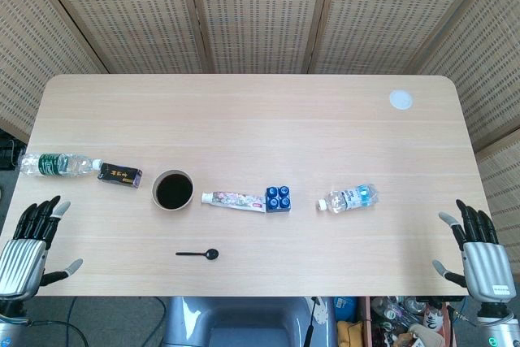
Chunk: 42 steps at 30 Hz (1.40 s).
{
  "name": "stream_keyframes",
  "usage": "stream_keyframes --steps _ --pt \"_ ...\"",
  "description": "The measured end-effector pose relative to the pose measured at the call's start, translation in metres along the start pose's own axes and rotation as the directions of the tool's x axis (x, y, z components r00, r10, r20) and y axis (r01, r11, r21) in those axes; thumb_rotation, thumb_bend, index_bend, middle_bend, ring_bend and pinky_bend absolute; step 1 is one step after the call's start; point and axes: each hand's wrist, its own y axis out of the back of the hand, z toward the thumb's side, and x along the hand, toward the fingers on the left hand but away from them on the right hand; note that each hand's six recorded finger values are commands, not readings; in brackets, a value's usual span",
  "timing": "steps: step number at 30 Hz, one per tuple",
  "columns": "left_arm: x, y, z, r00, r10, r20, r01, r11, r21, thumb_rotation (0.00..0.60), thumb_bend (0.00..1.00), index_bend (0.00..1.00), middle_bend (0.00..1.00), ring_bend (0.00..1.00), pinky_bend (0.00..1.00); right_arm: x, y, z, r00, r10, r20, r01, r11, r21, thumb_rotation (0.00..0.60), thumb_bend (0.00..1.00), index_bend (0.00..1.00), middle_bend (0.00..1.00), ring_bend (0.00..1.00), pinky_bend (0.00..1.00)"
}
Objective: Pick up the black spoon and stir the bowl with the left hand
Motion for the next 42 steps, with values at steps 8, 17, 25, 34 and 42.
stream_keyframes --steps 8,17,25,34,42 --pt "-0.001 -0.003 0.003 1.0 -0.01 0.006 0.009 1.0 0.004 0.6 0.13 0.0 0.0 0.0 0.0 0.0 -0.001 0.0 1.0 0.005 0.004 -0.005 1.0 0.002 0.6 0.19 0.22 0.08 0.0 0.0" --pt "-0.001 -0.001 0.0 1.0 -0.007 -0.006 0.007 1.0 0.013 0.6 0.13 0.0 0.0 0.0 0.0 0.0 0.0 -0.001 1.0 0.002 0.005 -0.002 1.0 0.0 0.6 0.19 0.22 0.08 0.0 0.0" --pt "0.004 0.006 -0.005 0.999 0.023 -0.023 -0.023 0.999 0.035 0.6 0.13 0.05 0.0 0.0 0.0 0.002 0.0 -0.004 1.0 0.003 0.012 -0.003 1.0 -0.003 0.6 0.19 0.22 0.08 0.0 0.0" --pt "0.01 0.006 0.005 0.999 0.01 0.038 -0.012 0.998 0.058 0.6 0.13 0.12 0.07 0.08 0.05 0.002 0.001 -0.003 1.0 -0.001 0.004 0.001 1.0 -0.003 0.6 0.19 0.22 0.08 0.0 0.0" --pt "0.018 0.003 0.03 0.99 -0.018 0.143 0.009 0.998 0.065 0.6 0.13 0.16 0.22 0.21 0.31 0.004 0.001 -0.004 1.0 -0.002 0.008 0.002 1.0 -0.006 0.6 0.19 0.22 0.08 0.0 0.0"
